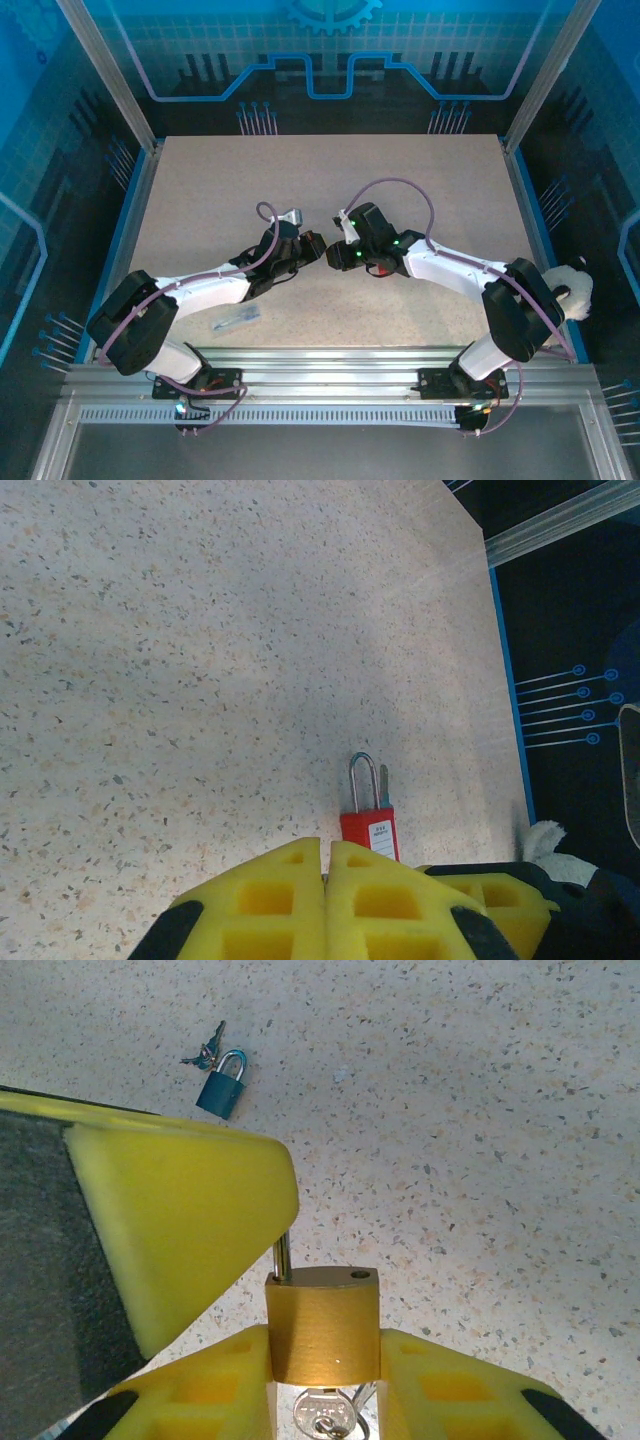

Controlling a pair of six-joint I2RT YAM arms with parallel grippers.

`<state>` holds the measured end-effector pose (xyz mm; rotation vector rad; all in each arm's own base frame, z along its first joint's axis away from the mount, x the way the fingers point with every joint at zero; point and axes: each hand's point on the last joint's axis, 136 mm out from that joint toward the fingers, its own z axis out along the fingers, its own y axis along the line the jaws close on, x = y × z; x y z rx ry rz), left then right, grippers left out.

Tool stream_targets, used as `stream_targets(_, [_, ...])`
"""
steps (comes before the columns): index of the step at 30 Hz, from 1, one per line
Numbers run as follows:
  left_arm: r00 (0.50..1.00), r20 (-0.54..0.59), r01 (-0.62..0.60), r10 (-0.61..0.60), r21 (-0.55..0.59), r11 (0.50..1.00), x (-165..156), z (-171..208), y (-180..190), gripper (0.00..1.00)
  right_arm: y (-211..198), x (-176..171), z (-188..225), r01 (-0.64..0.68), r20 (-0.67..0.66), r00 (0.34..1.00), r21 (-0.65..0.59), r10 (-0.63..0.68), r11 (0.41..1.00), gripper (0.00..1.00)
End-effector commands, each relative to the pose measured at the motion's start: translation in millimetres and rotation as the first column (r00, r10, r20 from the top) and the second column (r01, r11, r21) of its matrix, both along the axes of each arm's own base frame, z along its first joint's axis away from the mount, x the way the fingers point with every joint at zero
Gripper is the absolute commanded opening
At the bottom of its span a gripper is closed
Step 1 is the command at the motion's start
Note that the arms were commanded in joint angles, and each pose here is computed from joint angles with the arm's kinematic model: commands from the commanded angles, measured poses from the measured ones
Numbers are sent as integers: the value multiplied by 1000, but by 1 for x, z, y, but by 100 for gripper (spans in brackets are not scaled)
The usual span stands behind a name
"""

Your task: Lock with the key

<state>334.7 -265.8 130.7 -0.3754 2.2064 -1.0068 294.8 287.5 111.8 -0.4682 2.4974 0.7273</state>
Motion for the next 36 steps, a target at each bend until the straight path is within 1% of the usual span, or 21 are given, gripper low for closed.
stream_targets(1, [1000, 26, 20, -18, -58, 998, -2, 14, -4, 0, 6, -6, 11, -39, 36, 999, 21, 38, 999, 28])
stream_targets(15, [999, 22, 28, -27, -68, 997, -4, 14, -4, 0, 8, -7, 11, -49, 32, 998, 35, 48, 998, 37])
stream_targets(23, [999, 20, 30, -28, -83, 996, -5, 15, -3, 0, 8, -6, 12, -44, 15, 999, 71, 43, 997, 37])
stream_targets(36, [999, 18, 43, -41, -126, 991, -8, 20, -7, 0, 7, -5, 10, -34, 6, 999, 87, 34, 996, 28])
